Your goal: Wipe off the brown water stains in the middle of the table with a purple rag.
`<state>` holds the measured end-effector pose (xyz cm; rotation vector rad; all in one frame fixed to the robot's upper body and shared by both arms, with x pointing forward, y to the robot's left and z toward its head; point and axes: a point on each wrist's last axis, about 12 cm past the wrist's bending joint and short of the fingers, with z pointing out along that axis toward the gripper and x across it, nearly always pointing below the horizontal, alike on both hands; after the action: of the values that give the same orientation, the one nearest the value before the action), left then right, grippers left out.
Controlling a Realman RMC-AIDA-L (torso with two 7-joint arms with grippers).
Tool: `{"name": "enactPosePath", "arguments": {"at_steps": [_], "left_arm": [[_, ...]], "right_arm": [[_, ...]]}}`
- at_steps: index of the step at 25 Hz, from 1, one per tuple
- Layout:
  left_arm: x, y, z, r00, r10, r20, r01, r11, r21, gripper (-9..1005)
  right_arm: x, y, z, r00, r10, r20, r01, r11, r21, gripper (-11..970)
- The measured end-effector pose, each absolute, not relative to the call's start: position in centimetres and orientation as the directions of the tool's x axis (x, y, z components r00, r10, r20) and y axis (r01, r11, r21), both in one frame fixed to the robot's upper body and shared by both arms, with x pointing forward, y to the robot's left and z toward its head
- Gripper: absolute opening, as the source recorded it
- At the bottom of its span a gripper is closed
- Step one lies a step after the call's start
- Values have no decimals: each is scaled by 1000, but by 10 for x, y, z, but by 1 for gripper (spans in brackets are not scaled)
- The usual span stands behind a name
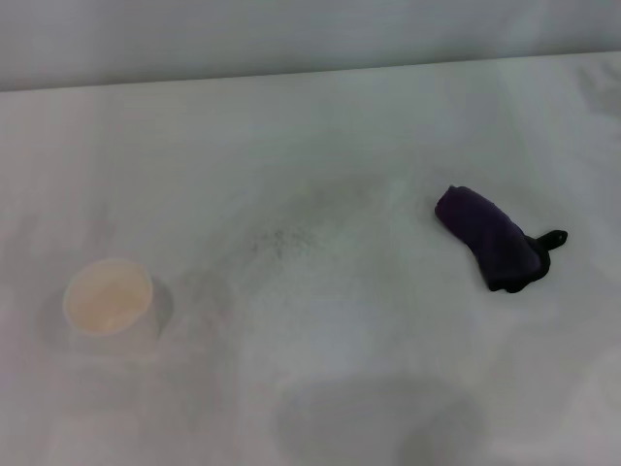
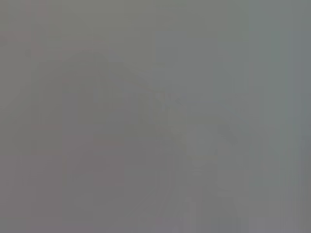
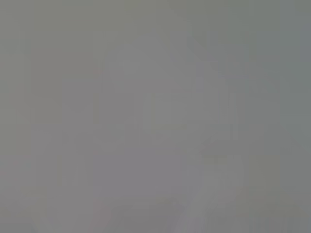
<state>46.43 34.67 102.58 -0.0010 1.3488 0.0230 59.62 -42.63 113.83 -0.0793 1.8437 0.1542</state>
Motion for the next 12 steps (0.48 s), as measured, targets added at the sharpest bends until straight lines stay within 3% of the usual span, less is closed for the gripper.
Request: {"name": "enactPosePath", "arguments": {"at_steps": [5, 12], "left_arm": [[471, 339, 1024, 206, -10, -979, -8, 1000, -12, 887], [472, 337, 1026, 226, -15, -974, 1, 1000, -15, 887]], "right_arm": [[586, -428, 1117, -180, 55, -982, -126, 989, 79, 401], [559, -400, 1093, 22, 8, -1000, -211, 977, 3, 401]]}}
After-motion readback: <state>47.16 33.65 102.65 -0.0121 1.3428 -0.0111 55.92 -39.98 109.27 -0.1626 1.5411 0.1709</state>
